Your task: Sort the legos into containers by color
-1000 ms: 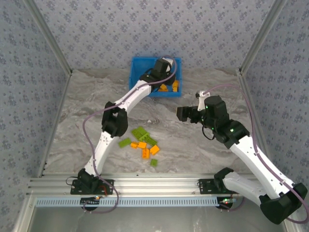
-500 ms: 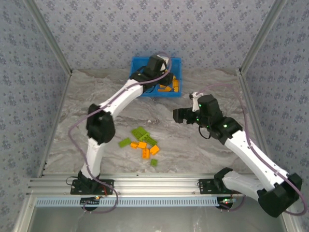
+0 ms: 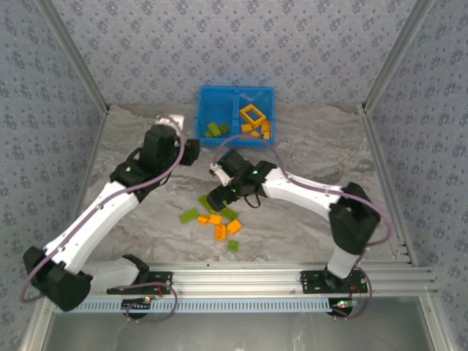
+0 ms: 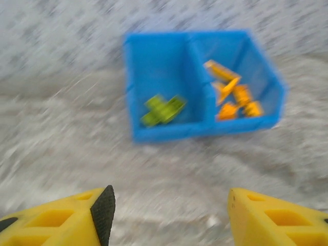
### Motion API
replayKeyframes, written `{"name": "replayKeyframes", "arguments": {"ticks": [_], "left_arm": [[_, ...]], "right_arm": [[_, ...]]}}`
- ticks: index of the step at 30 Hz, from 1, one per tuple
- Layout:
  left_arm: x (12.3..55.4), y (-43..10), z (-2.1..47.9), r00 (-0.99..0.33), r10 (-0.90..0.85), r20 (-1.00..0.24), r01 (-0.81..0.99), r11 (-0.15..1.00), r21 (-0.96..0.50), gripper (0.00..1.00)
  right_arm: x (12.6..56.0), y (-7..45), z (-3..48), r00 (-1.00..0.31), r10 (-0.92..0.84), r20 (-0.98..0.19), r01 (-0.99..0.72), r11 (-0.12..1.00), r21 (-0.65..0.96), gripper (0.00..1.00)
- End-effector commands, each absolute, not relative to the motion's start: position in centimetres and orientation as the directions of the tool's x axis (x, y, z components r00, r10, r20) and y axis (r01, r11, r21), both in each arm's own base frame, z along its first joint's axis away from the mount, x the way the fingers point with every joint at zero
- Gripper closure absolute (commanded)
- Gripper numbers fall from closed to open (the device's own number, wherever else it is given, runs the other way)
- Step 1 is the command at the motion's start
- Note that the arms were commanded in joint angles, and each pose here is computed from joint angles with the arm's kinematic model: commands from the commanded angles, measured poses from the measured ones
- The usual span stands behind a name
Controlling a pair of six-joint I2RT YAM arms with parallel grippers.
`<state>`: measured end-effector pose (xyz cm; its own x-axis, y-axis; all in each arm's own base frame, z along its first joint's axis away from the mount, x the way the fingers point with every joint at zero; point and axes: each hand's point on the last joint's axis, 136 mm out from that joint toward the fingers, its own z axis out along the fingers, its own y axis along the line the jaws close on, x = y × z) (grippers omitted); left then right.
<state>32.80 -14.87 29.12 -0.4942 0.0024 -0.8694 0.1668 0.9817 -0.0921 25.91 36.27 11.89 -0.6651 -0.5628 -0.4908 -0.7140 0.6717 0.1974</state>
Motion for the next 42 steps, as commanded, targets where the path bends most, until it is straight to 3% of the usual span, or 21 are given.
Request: {"name": "replayKeyframes", "arguments": {"ticks": [1, 4, 9, 14, 25, 29, 35, 42], "left_arm": [[29.9, -9.0, 27.4, -0.515, -0.089, -0.852, -0.029, 0.996, -0.086, 0.37], [27.9, -6.9, 25.7, -0.531, -0.128, -0.837, -0.079, 0.992, -0.101, 0.36], [26.2, -5.2, 23.3, -0.567, -0.146, -0.811, -0.129, 0.988, -0.088, 0.31], [26.3, -5.2, 23.2, -0.564, -0.155, -0.811, -0.127, 0.987, -0.1, 0.26], [26.7, -5.8, 23.2, -0.564, -0.165, -0.809, -0.112, 0.986, -0.123, 0.22], [26.4, -5.8, 22.8, -0.574, -0.171, -0.801, -0.115, 0.985, -0.129, 0.21], [26.2, -6.2, 22.8, -0.578, -0.18, -0.796, -0.094, 0.983, -0.154, 0.19], [26.3, -7.8, 24.1, -0.561, -0.169, -0.81, -0.001, 0.979, -0.204, 0.06]], "right_arm": [[26.2, 38.7, 10.2, -0.664, -0.605, -0.44, -0.729, 0.656, 0.197, 0.2], [27.1, 40.3, 8.5, -0.666, -0.619, -0.416, -0.725, 0.668, 0.165, 0.29], [26.9, 41.1, 5.5, -0.648, -0.672, -0.359, -0.736, 0.674, 0.066, 0.36], [26.7, 41.8, 3.5, -0.646, -0.693, -0.321, -0.739, 0.673, 0.035, 0.49], [26.5, 41.0, 1.5, -0.625, -0.734, -0.266, -0.735, 0.668, -0.115, 0.67], [26.9, 41.4, 3.9, -0.618, -0.714, -0.328, -0.727, 0.678, -0.106, 0.7], [28.8, 41.5, 11.3, -0.612, -0.607, -0.506, -0.689, 0.724, -0.035, 0.72], [35.2, 39.8, 21.6, -0.553, -0.347, -0.757, -0.582, 0.812, 0.052, 0.73]]}}
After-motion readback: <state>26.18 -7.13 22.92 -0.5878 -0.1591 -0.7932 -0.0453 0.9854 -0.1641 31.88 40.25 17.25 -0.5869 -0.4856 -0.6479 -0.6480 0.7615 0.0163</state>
